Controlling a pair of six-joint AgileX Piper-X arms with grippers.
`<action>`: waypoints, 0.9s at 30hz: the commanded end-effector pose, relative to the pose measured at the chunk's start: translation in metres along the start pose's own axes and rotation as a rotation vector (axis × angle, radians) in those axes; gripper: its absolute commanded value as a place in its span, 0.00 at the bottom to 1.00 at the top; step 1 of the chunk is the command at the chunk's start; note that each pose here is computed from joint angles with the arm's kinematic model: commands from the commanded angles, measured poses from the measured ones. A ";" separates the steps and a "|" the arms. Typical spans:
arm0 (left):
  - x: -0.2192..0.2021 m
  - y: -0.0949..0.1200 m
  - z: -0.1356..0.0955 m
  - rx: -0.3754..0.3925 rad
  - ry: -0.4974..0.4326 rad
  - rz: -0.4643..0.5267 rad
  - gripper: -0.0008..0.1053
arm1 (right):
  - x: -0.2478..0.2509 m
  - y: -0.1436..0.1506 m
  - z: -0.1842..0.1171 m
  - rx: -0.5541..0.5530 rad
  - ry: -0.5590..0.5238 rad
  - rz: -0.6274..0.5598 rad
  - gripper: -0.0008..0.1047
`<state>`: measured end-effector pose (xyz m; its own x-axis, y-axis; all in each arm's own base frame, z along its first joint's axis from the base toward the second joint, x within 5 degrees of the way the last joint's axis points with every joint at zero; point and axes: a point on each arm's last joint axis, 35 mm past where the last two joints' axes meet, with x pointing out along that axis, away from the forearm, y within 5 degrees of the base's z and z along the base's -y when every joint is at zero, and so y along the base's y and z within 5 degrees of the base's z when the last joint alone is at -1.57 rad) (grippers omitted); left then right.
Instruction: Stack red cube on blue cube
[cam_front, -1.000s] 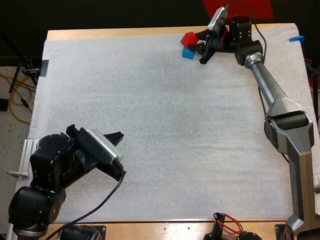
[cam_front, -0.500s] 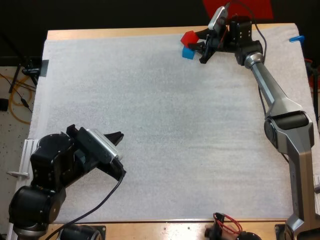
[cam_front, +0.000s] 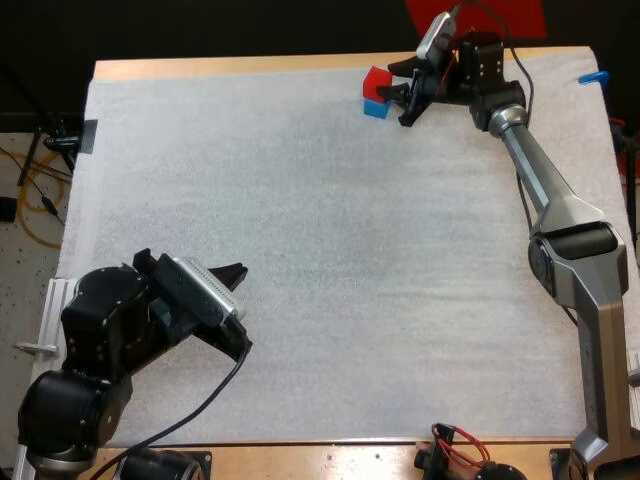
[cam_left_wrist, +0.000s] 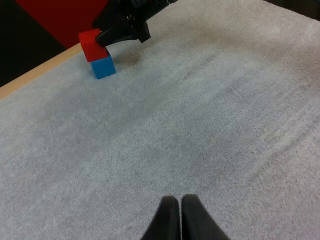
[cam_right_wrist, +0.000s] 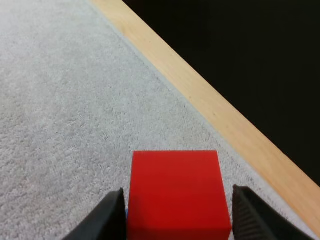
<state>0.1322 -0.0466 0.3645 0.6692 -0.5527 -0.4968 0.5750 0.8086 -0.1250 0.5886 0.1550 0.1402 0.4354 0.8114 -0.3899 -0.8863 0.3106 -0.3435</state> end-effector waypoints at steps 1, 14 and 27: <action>-0.001 -0.001 0.002 -0.003 -0.014 0.002 0.01 | -0.004 -0.004 0.006 -0.041 -0.023 -0.004 0.46; -0.001 0.000 0.003 0.003 -0.028 0.017 0.01 | -0.024 -0.018 0.031 -0.008 -0.036 -0.052 0.45; -0.004 0.008 0.021 0.041 -0.171 0.240 0.01 | -0.124 -0.069 0.088 0.396 -0.041 -0.326 0.26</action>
<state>0.1437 -0.0423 0.3795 0.8374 -0.3908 -0.3822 0.4278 0.9038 0.0132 0.5879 0.0788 0.2657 0.6883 0.6584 -0.3044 -0.7103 0.6969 -0.0987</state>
